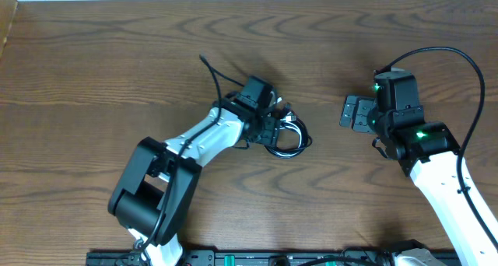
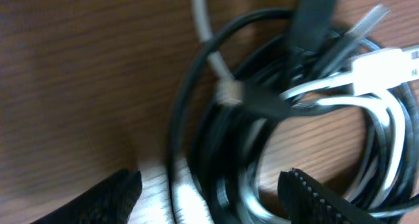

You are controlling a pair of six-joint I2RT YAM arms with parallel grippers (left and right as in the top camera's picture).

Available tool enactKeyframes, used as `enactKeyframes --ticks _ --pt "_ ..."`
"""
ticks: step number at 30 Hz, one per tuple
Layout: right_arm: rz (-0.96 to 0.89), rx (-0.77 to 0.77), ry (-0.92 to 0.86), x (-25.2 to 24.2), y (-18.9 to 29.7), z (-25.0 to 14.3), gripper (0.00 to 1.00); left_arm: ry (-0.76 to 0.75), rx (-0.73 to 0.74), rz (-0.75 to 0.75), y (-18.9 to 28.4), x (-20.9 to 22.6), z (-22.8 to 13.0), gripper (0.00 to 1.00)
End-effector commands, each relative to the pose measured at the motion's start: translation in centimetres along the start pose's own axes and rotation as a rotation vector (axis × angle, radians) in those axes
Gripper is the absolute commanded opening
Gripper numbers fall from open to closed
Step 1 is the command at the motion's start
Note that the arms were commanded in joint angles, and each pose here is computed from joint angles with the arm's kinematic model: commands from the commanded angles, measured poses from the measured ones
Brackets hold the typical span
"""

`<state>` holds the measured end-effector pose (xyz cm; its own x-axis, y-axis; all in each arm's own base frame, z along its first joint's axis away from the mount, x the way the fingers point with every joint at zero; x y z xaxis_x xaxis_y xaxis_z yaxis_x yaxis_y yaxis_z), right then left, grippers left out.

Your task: Untangle cables

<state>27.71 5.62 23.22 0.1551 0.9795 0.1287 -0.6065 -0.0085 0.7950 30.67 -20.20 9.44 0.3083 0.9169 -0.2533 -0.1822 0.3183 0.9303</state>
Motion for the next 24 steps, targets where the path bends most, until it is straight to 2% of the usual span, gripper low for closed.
enactKeyframes --ticks 1,2,3,4,8,9,12,15,18,23,24 --pt "-0.015 -0.013 -0.024 -0.1 0.2 0.5 0.99 -0.041 0.011 -0.012 -1.1 -1.3 -0.2 0.52" --pt "-0.017 -0.007 -0.023 -0.2 0.2 0.4 0.99 -0.048 0.013 -0.014 -1.2 -1.5 -0.3 0.35" --pt "-0.019 -0.004 -0.023 -0.2 0.2 0.3 0.99 -0.054 0.011 -0.016 -1.1 -1.8 -0.3 0.13" --pt "-0.021 0.001 -0.022 -0.2 0.2 0.3 0.99 -0.055 0.003 -0.019 -0.9 -1.9 -0.1 0.08" --pt "-0.021 0.016 -0.019 -0.2 0.2 0.1 0.99 -0.062 -0.151 -0.069 4.6 -3.4 1.8 0.07" --pt "0.039 0.046 -0.011 0.3 0.0 -0.2 0.99 -0.019 -0.262 -0.11 8.5 -4.0 2.5 0.07" --pt "0.232 0.149 0.082 2.0 -1.2 -1.0 0.99 -0.018 -0.345 -0.254 12.8 -4.9 2.6 0.08" --pt "0.366 0.217 0.135 3.3 -2.4 -1.5 0.99 0.034 -0.359 -0.271 13.6 -4.4 2.8 0.08" --pt "0.428 0.205 0.135 3.9 -2.5 -1.2 0.99 0.025 -0.347 -0.305 13.6 -4.7 2.7 0.08" --pt "0.637 0.183 0.142 5.6 -1.7 -0.5 0.99 0.029 -0.35 -0.307 13.7 -4.7 2.8 0.07" --pt "0.658 0.197 0.105 5.8 -1.6 -0.5 0.99 0.063 -0.361 -0.32 13.8 -4.8 3.0 0.08"
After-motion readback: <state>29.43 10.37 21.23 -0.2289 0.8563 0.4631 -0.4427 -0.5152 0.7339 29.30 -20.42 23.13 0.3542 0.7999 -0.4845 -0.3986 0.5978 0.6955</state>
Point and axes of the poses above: each gripper's point midway between its finger pads, its own y axis back along the fingers, its own x axis along the line the jaws close on, z = x × y, the point moved 9 cm from there along y, back along the fingers, and after that the axes turned 1 degree about -y, right-handed, at the moved point
